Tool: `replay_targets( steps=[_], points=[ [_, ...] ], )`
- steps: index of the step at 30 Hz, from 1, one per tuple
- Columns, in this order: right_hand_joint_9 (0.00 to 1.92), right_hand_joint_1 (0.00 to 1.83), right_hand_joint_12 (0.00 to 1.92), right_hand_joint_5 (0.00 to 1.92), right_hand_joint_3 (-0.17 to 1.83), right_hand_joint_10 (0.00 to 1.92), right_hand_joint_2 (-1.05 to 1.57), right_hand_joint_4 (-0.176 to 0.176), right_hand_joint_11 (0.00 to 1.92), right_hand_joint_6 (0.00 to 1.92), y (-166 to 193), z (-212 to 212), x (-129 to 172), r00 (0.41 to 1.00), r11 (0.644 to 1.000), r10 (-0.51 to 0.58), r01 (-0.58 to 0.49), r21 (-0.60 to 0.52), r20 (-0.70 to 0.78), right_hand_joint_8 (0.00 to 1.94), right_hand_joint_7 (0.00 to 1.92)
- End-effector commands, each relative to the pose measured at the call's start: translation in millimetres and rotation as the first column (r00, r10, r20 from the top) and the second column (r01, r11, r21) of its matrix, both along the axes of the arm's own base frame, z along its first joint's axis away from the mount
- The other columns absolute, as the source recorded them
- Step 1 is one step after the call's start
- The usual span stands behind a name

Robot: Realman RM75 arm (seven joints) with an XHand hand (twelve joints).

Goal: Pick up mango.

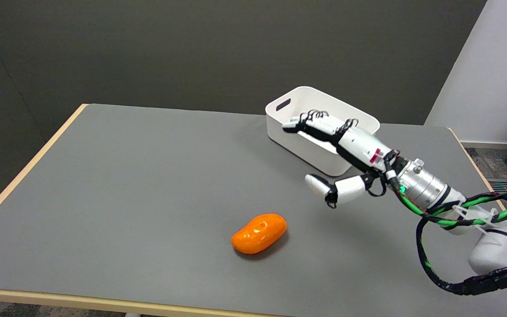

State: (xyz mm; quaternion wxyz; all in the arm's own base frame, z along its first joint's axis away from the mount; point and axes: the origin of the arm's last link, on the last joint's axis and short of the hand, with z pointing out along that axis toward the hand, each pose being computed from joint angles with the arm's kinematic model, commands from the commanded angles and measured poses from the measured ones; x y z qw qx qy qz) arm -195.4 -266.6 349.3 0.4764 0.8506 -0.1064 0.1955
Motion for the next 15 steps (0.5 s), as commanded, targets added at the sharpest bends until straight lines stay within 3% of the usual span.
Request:
replay_targets(
  steps=[1, 15],
  points=[
    [0.22, 0.59, 1.09, 0.19, 1.06, 0.6, 0.64, 0.125, 0.15, 0.49, 13.2, -23.7, -37.2, 0.993, 0.984, -0.116, 0.12, 0.134, -0.037, 0.37, 0.24],
    [0.28, 0.73, 1.2, 0.26, 1.01, 0.66, 0.66, 0.115, 0.16, 0.53, 19.1, -27.0, -60.4, 0.985, 0.978, -0.169, 0.171, 0.119, -0.026, 0.4, 0.33]
  ],
)
